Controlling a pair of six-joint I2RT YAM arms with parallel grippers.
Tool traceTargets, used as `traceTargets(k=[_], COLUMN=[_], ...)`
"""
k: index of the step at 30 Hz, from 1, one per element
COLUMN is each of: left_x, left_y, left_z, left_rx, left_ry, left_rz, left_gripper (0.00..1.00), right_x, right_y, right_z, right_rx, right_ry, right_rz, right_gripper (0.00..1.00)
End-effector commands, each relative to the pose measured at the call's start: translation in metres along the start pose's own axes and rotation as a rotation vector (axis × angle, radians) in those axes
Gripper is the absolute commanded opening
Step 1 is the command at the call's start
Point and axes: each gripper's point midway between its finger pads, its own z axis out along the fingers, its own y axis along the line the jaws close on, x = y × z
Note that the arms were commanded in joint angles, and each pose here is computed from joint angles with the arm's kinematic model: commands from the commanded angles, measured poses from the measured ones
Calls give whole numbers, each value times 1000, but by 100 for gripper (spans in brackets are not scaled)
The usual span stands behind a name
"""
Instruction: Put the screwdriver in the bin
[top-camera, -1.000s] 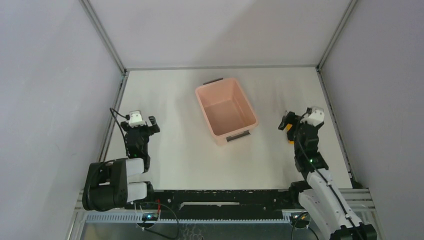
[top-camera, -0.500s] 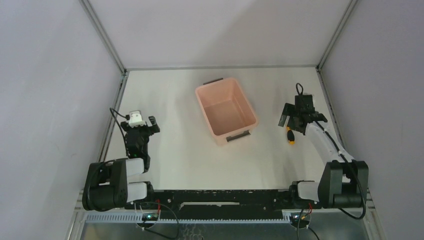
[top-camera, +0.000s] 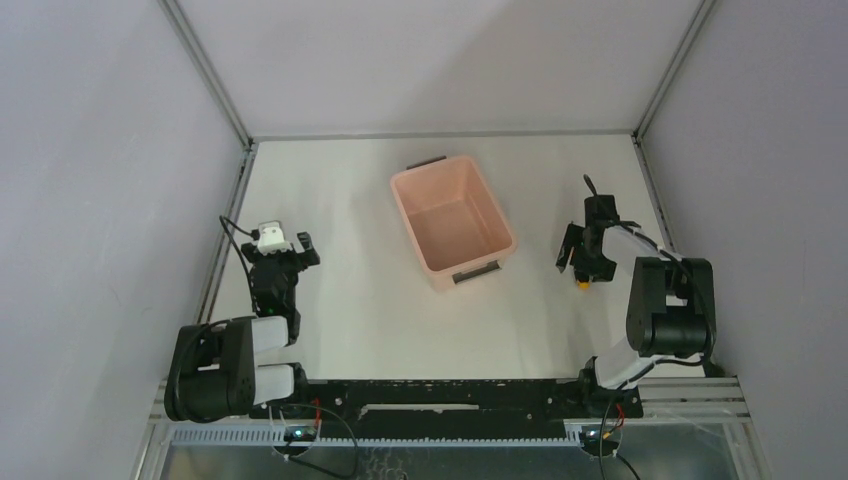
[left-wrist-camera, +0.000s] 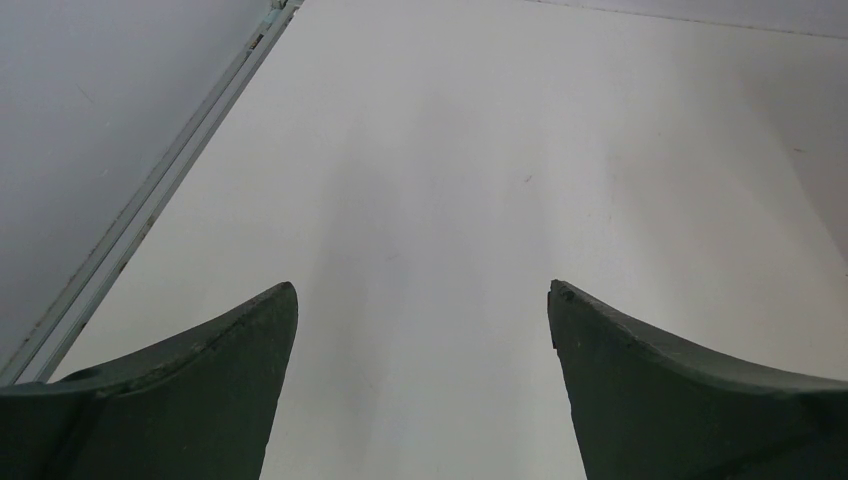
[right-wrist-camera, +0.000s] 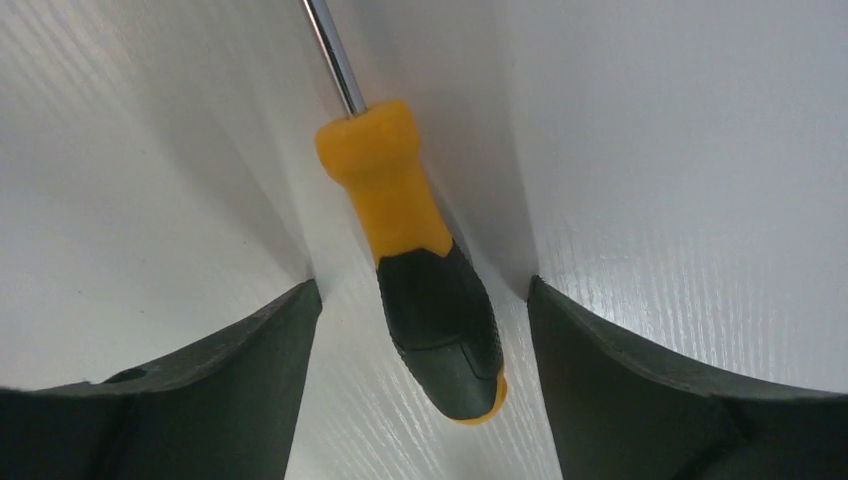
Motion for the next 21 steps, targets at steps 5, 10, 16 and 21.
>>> traceTargets(k=[5,10,16,21], left_x=[-29,-29,-29,-29], left_y=[-1,-1,-1,-2], left_z=[9,9,9,9], left_rx=[-4,-4,-3,-2], left_ry=[-82,-83,-84,-82], left_rz=[8,8,8,8], left_gripper=[100,100,100,100], right_x=[-13,-31,-49,-59], right_y=[7,-2,4,36], right_z=[3,-39,-110,-167], right_rx=[-46,0,-14,-81], right_ry=[-26,-70,-158,-253], right_rz=[4,10,-1,-66], right_gripper=[40,0,0,4])
